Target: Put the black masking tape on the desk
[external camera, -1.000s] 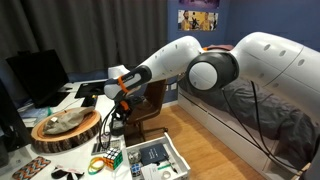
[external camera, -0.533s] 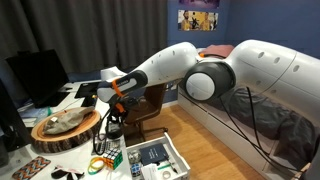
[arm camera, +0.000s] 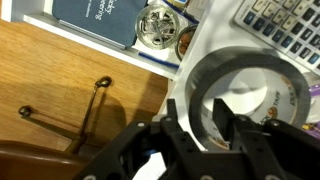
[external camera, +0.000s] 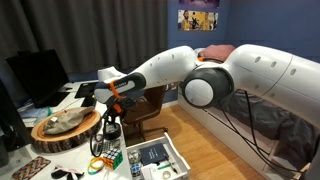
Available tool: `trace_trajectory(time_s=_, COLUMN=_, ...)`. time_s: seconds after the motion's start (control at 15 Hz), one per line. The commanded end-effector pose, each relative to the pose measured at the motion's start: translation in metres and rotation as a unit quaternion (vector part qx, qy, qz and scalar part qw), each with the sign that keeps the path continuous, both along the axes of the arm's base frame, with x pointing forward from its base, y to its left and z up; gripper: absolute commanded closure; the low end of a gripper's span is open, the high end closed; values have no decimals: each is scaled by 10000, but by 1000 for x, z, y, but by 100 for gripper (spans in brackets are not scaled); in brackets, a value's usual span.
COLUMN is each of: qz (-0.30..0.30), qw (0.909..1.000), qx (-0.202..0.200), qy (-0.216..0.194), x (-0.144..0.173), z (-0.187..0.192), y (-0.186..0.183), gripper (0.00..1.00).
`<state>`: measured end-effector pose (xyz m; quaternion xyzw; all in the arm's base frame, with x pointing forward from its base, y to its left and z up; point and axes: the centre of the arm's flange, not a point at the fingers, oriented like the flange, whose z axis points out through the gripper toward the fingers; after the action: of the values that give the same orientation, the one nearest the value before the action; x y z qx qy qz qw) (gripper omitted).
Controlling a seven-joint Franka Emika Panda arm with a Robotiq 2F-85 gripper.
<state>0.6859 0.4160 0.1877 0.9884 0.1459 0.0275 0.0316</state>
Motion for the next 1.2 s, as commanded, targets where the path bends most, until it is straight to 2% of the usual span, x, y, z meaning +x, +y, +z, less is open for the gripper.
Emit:
trace_trajectory(time_s=0.0, qz=266, qw=9994, qx=-99, qy=-194, x=6, z=23, y=-6, gripper=26)
trace_trajectory(time_s=0.13, qz=563, qw=9978, qx=-99, qy=-332, x=-7, z=39, y=-24, gripper=12)
trace_trajectory(time_s=0.27, qz=1150, qw=9918, qx=21, qy=-556, x=-30, z=61, y=-39, gripper=1)
trace_trajectory(time_s=0.53, qz=2209, qw=9706, qx=237, qy=-932, x=-52, z=86, y=-30, gripper=0)
trace_trajectory(time_s=0.8, qz=3277, qw=9402, qx=288, qy=-879, x=-70, z=93, y=-24, gripper=0)
trace_trajectory(time_s=0.93, qz=3795, qw=9209, qx=310, qy=-831, x=-80, z=94, y=-25, gripper=0)
trace_trajectory(time_s=1.13, qz=4515, qw=8901, qx=351, qy=-525, x=-99, z=94, y=-29, gripper=0)
